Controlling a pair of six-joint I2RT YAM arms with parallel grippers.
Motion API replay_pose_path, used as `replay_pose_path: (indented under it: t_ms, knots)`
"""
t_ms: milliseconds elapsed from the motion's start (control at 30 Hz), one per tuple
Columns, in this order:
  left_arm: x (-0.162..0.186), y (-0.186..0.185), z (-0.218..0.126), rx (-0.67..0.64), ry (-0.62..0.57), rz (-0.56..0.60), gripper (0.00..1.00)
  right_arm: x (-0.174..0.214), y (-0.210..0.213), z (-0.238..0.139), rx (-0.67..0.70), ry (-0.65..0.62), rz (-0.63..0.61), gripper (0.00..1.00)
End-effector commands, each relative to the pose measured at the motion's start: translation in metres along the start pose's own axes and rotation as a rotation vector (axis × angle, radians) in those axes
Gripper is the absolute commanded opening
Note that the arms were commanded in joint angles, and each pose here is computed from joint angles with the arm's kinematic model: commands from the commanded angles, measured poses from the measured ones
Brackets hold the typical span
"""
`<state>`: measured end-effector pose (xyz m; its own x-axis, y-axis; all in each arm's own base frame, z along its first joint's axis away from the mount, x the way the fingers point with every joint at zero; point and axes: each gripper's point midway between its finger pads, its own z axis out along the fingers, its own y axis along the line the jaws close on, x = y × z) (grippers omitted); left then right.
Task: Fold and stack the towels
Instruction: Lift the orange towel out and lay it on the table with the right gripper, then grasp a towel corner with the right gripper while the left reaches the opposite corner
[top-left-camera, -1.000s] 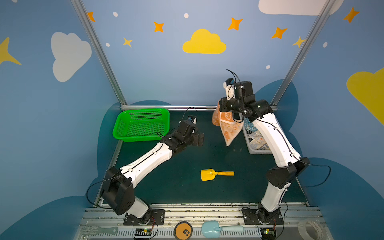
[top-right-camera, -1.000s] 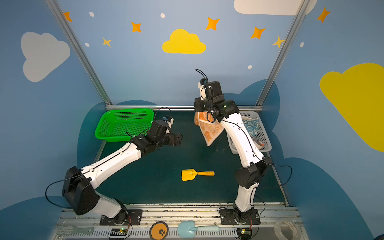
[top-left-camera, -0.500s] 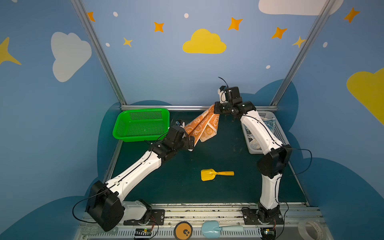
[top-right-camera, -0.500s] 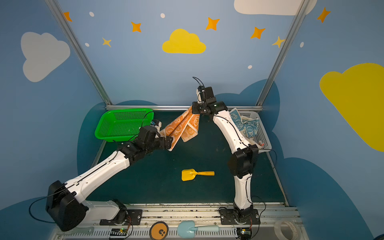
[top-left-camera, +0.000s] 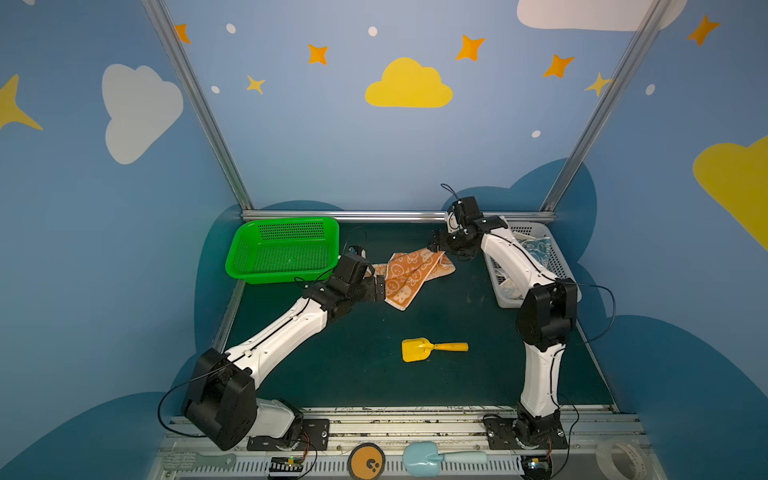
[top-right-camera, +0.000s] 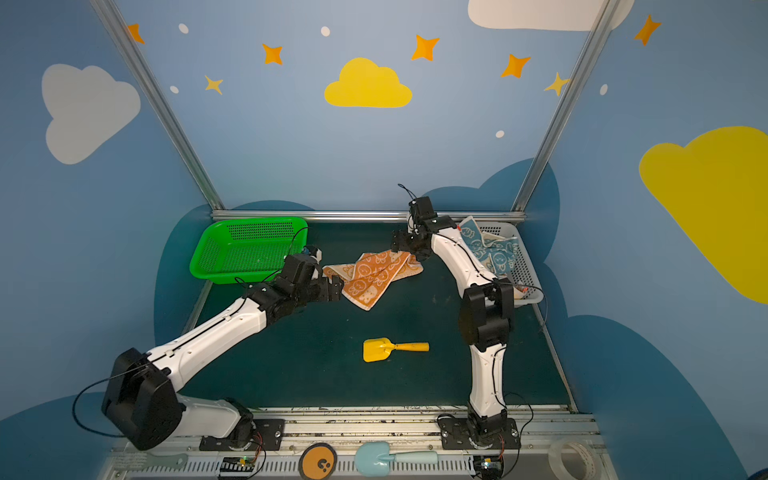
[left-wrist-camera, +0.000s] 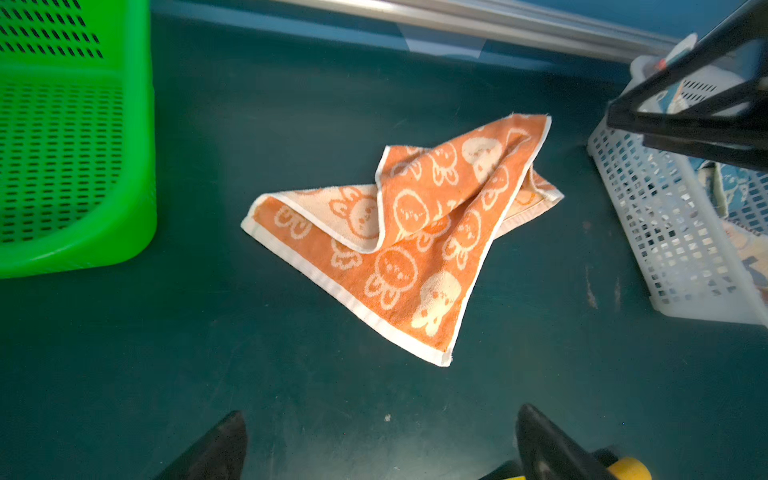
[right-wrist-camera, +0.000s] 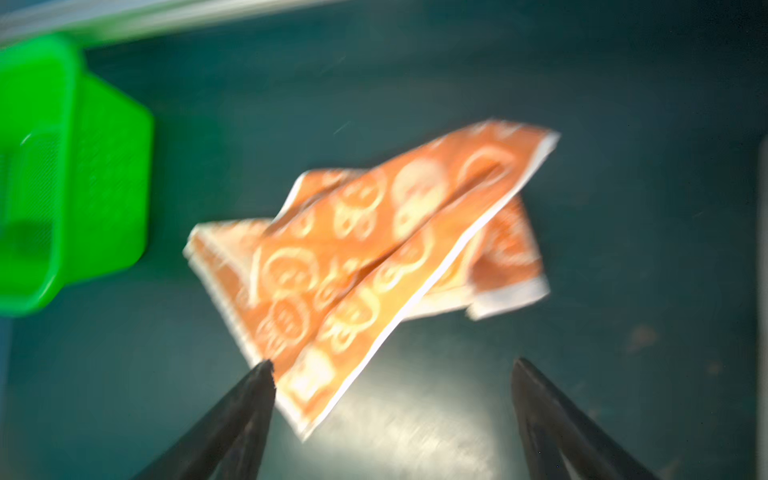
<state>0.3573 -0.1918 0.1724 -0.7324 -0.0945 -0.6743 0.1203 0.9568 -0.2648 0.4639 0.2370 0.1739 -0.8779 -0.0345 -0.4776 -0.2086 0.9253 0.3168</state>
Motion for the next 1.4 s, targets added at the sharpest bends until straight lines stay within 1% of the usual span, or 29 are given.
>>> replay_pose_path:
  t_ms: [0,100,200,300,433,500,633,833,967,1033,1167,1233,1300,1367]
  knots:
    - [0.006,0.001,0.008,0.008,0.026,-0.028,1.00,0.046,0.024,0.018,-0.074,0.109,0.010,0.88]
    - [0.006,0.011,0.010,-0.026,0.052,-0.057,1.00,0.082,0.035,0.038,-0.063,0.189,-0.002,0.88]
    - [0.005,0.018,0.006,-0.023,0.046,-0.090,1.00,0.109,0.043,0.053,-0.039,0.270,-0.013,0.87]
    - [0.005,0.026,0.002,-0.010,0.040,-0.141,1.00,0.131,0.053,0.064,-0.021,0.348,-0.036,0.83]
    - [0.009,0.033,-0.001,-0.001,0.039,-0.172,1.00,0.152,0.061,0.077,0.010,0.387,-0.071,0.76]
    - [0.011,0.037,-0.001,-0.010,0.043,-0.175,1.00,0.158,0.061,0.081,0.028,0.395,-0.085,0.74]
    - [0.013,0.042,-0.003,-0.014,0.042,-0.188,1.00,0.167,0.065,0.088,0.043,0.418,-0.095,0.68]
    - [0.012,0.046,-0.005,0.017,0.034,-0.242,1.00,0.174,0.061,0.102,0.133,0.433,-0.114,0.62]
    - [0.011,0.048,-0.007,0.016,0.030,-0.250,1.00,0.177,0.055,0.110,0.181,0.435,-0.122,0.56]
    - [0.012,0.048,-0.007,0.018,0.032,-0.252,1.00,0.179,0.052,0.113,0.195,0.442,-0.124,0.51]
    - [0.014,0.049,-0.005,0.022,0.040,-0.247,1.00,0.179,0.045,0.117,0.219,0.445,-0.120,0.28]
    - [0.017,0.050,-0.001,0.017,0.049,-0.251,1.00,0.180,0.041,0.117,0.227,0.449,-0.116,0.19]
    - [0.019,0.048,0.001,0.025,0.061,-0.256,1.00,0.180,0.036,0.116,0.236,0.453,-0.114,0.09]
    - [0.020,0.046,0.004,0.039,0.075,-0.247,1.00,0.178,0.029,0.112,0.243,0.449,-0.106,0.01]
